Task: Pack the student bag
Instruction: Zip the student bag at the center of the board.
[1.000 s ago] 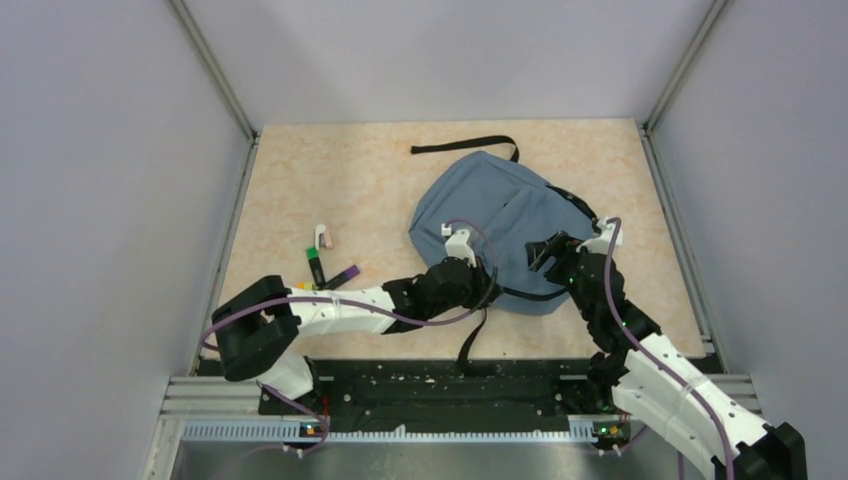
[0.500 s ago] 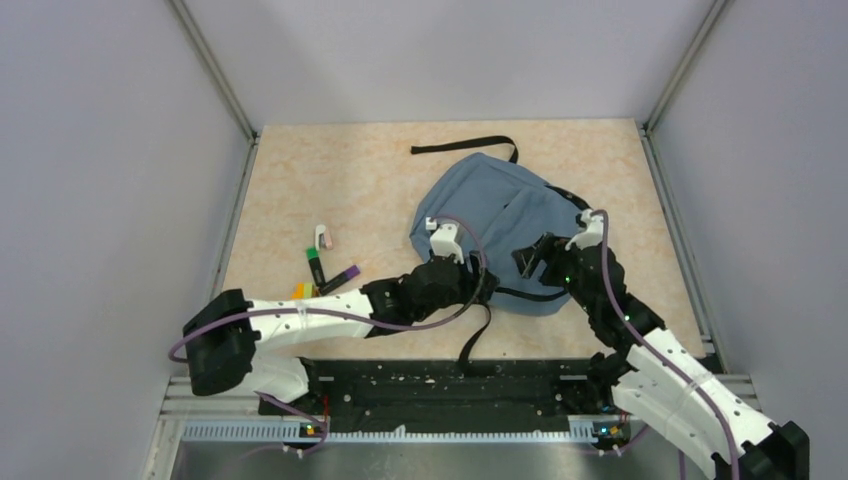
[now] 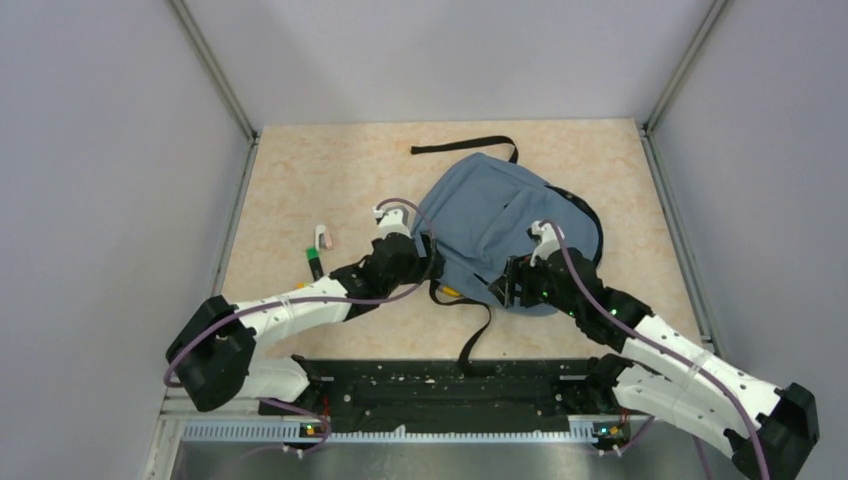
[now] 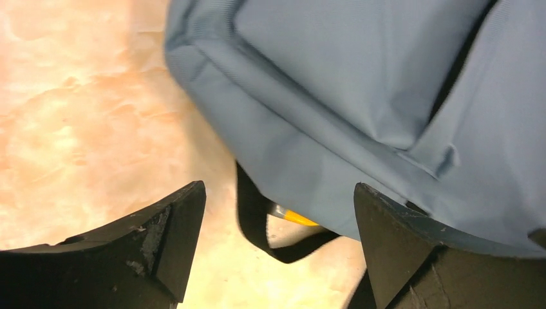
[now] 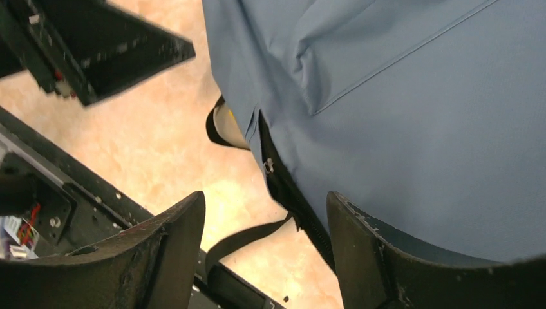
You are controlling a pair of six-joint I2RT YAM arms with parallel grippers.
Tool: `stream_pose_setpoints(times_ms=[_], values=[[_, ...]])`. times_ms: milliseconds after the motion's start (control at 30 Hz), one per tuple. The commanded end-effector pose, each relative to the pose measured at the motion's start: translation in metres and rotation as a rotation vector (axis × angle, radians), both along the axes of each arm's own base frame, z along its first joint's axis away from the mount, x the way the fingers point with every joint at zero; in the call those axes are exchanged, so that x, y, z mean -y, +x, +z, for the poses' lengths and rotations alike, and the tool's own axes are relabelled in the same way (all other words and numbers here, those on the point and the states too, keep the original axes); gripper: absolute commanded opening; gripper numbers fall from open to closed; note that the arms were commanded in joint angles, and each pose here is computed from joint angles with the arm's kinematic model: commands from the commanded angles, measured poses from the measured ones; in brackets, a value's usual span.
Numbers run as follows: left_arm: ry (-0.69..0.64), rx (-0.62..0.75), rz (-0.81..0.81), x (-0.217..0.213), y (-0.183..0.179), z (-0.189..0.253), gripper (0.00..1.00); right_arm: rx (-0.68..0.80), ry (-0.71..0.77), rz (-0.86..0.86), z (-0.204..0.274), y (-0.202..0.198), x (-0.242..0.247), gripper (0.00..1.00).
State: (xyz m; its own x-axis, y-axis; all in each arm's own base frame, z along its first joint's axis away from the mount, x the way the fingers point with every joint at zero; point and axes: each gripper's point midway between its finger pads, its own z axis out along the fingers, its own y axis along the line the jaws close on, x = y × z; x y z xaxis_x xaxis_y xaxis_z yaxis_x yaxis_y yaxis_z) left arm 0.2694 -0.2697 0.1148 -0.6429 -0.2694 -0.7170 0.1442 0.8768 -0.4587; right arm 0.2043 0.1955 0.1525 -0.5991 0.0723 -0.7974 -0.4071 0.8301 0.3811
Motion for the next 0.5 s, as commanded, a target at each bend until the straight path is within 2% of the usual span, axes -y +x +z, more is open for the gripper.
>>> stream_pose_setpoints(times_ms=[0, 300, 467], values=[[-0.119, 0.042, 0.040, -0.008, 0.017, 0.016, 0.90, 0.016, -0.058, 0.009, 0.010, -0.005, -0.004, 0.66], [-0.225, 0.027, 0.048, -0.001, 0.039, 0.011, 0.93, 0.009, -0.148, -0.012, -0.011, -0.006, 0.001, 0.61], [-0.271, 0.009, 0.061, 0.000, 0.049, 0.005, 0.89, 0.014, -0.136, 0.016, -0.012, -0.003, -0.009, 0.54]])
